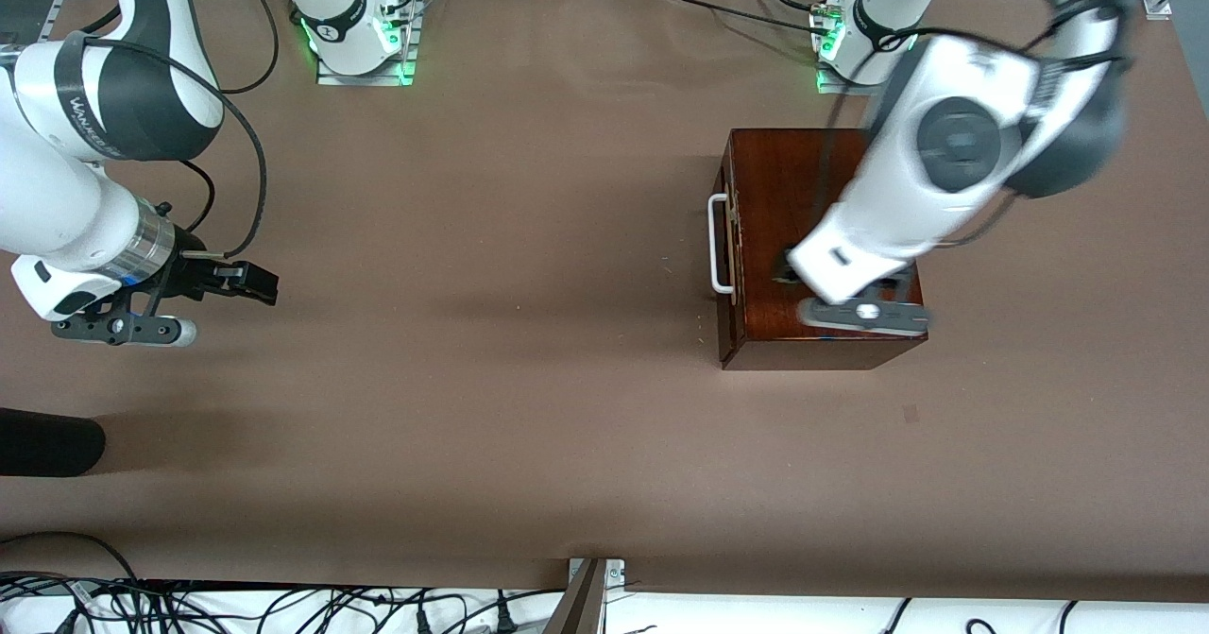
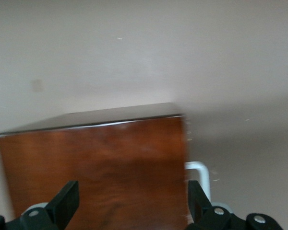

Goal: Open drawer, take yellow block, close drawer

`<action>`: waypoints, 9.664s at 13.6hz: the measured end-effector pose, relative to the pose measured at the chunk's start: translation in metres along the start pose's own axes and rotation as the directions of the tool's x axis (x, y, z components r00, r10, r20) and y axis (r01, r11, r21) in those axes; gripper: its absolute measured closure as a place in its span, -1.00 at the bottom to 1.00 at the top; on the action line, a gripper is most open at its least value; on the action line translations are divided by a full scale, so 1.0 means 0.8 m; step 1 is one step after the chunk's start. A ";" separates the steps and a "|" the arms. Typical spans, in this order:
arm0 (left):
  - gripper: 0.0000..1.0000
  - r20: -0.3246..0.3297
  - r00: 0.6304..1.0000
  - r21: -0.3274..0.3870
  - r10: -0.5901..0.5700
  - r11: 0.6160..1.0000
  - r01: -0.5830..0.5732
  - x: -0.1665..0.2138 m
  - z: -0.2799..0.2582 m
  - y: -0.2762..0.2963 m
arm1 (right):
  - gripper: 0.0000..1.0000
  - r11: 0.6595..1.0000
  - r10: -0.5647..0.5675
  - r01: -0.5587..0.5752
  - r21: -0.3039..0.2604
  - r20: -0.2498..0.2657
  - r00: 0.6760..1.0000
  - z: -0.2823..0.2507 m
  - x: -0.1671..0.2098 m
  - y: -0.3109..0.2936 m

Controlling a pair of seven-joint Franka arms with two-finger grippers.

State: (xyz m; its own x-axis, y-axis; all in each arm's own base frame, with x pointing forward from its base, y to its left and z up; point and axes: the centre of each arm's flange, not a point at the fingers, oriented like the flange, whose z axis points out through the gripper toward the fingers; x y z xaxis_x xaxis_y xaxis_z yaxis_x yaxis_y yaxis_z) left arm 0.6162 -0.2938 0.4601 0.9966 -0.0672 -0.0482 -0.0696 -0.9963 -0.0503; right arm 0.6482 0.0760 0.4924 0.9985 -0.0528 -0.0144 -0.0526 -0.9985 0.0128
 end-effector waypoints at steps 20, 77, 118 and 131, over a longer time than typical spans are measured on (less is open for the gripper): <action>-1.00 0.085 0.994 0.220 -0.068 0.974 0.048 -0.113 0.196 0.201 | -1.00 1.000 -0.011 0.011 -0.004 0.016 1.000 0.014 0.002 -0.010; -1.00 -0.012 0.995 0.242 -0.101 0.965 0.101 -0.162 0.211 0.192 | -1.00 0.998 0.057 -0.055 -0.021 0.068 0.996 0.025 -0.001 0.004; -1.00 -0.090 0.983 0.133 -0.158 0.977 0.169 -0.174 0.205 0.374 | -1.00 0.998 0.054 -0.053 -0.021 0.071 0.996 0.025 0.002 0.025; -1.00 -0.071 0.977 0.118 -0.203 0.970 0.211 -0.164 0.135 0.374 | -1.00 0.995 0.095 -0.093 -0.027 0.062 0.994 0.000 -0.003 0.056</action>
State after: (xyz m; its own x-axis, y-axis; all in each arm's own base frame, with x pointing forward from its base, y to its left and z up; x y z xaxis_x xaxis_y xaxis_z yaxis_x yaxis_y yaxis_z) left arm 0.4595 -0.5776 0.3434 0.9905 0.1330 0.0343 0.1370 -0.9747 -0.1766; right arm 0.6437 0.0315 0.4933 0.9862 -0.1476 -0.0748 -0.1448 -0.9886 0.0414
